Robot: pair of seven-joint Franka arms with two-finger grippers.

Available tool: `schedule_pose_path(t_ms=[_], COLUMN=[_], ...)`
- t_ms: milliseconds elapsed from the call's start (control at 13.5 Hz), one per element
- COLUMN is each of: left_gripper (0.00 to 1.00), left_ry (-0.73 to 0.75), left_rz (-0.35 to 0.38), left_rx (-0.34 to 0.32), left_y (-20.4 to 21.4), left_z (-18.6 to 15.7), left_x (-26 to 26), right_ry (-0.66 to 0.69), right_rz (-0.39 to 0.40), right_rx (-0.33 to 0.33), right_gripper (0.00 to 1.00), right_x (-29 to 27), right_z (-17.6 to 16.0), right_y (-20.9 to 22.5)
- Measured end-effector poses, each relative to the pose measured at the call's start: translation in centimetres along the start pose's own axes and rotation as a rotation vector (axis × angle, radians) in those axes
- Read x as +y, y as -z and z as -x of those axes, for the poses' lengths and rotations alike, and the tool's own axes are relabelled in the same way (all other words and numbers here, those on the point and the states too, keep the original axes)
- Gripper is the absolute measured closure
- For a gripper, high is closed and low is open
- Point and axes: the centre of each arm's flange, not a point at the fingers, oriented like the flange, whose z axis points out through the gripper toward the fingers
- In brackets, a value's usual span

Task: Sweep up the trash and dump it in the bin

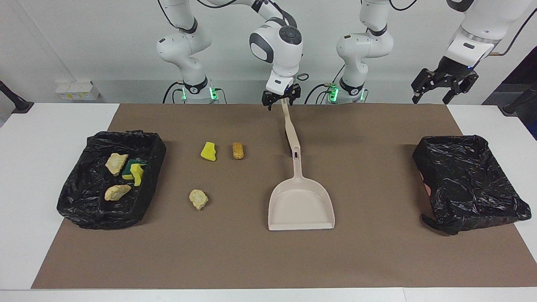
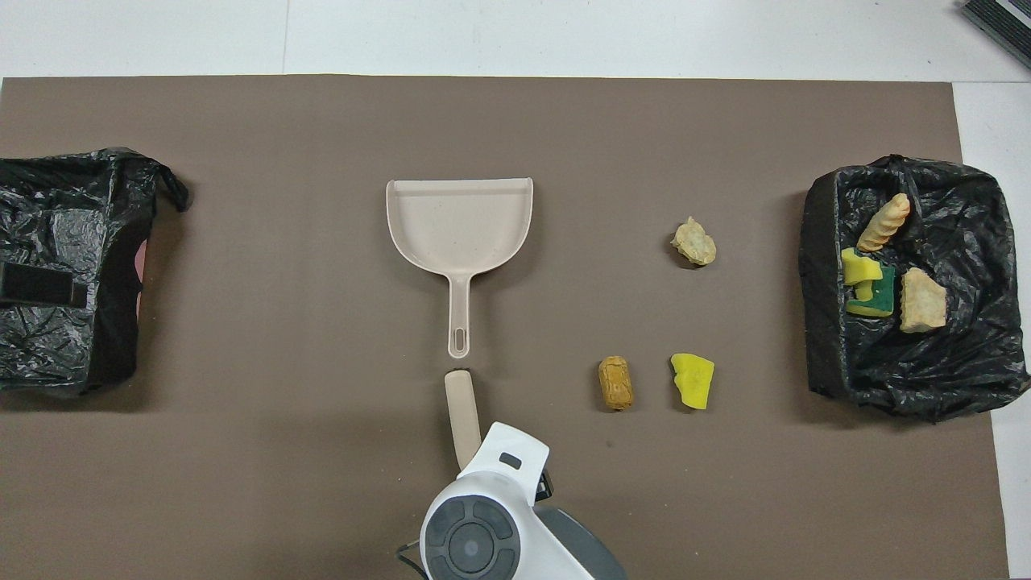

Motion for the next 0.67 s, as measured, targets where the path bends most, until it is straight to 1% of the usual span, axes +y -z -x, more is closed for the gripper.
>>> schedule_pose_path(t_ms=[222,370,444,592,666], left_gripper=[0.00,0.00,0.00,0.00,0.00], left_ry=[-0.030,-0.032,-0.014,0.040,0.064], left_rz=[0.000,0.002,0.004,0.016,0.023], left_rx=[-0.002,0.011,0.023,0.048,0.055], left_y=[-0.2,-1.2,-2.1,-5.7,-7.9], left_z=[-0.1,-1.0,-1.9,-4.4,-5.5], left_x=[1.6,3.4,4.4,7.4,9.4], right_ry=[0.005,0.010,0.010,0.017,0.021], right_rz=[-0.011,-0.007,-0.006,-0.010,-0.010], right_rx=[0.019,0.014,0.012,0.017,0.017], right_gripper=[0.00,0.00,0.00,0.01,0.07], right_x=[-1.9,-2.1,-2.0,-2.3,-2.4], right_z=[1.5,2.0,2.1,2.3,2.4], right_y=[-2.7,-3.6,-3.9,-4.5,-4.8])
